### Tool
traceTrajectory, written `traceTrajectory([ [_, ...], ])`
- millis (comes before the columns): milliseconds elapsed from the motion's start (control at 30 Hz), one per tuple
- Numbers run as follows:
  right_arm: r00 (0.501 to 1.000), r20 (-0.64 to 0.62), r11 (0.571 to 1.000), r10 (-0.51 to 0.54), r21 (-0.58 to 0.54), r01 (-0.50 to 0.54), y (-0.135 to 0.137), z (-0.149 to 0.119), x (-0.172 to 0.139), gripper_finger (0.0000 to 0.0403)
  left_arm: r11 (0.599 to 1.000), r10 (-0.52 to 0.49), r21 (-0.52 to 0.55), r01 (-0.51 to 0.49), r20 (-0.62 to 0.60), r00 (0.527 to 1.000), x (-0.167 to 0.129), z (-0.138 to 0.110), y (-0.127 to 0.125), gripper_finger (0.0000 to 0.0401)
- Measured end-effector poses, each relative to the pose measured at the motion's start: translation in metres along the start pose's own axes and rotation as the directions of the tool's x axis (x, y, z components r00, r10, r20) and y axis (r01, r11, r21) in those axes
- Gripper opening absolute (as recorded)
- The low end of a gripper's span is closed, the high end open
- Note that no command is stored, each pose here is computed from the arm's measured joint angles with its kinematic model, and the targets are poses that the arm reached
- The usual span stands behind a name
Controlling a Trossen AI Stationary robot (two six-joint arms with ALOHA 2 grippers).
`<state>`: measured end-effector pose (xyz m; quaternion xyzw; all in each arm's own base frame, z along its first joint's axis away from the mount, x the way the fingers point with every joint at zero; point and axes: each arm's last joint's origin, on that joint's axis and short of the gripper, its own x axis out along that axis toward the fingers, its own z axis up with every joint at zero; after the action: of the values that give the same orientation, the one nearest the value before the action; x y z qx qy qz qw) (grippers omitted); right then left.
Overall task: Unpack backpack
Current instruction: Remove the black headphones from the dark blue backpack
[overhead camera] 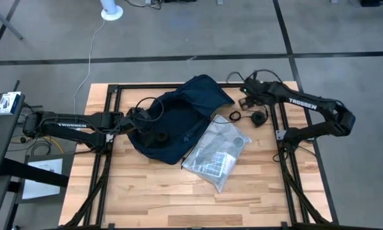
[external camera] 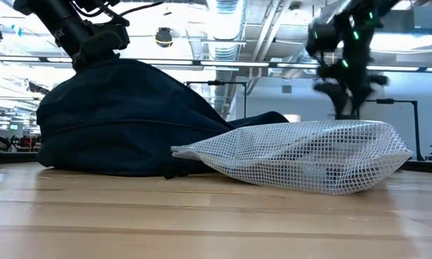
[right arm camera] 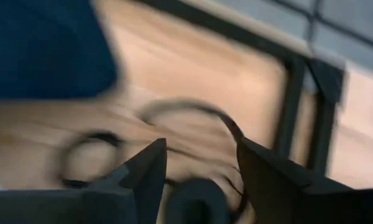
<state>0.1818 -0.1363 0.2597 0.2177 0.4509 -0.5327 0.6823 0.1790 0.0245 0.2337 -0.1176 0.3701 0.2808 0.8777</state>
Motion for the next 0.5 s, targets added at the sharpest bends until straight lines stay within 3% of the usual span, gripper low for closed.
traceTrajectory([
  [133, 0.954, 0.189, 0.971, 0.234, -0.104, -0.218, 0.023, 0.029, -0.043, 0.0191, 1.0, -0.019, -0.007, 0.019, 0.008, 1.0, 0.0, 0.001, -0.001, 0.0207],
  [267, 0.782, 0.329, 0.847, 0.53, -0.261, -0.464, 0.053, 0.046, -0.075, 0.0189, 0.987, -0.159, -0.016, 0.159, 0.003, 0.987, 0.005, 0.006, -0.01, 0.0207],
  [367, 0.694, 0.342, 0.772, 0.633, -0.331, -0.542, 0.079, 0.05, -0.079, 0.0185, 0.978, -0.207, 0.026, 0.209, -0.06, 0.977, 0.015, 0.003, -0.019, 0.0207],
  [500, 0.701, 0.272, 0.741, 0.659, -0.396, -0.543, 0.122, 0.045, -0.055, 0.0176, 0.963, -0.245, 0.069, 0.262, -0.184, 0.952, 0.035, -0.007, -0.033, 0.0207],
])
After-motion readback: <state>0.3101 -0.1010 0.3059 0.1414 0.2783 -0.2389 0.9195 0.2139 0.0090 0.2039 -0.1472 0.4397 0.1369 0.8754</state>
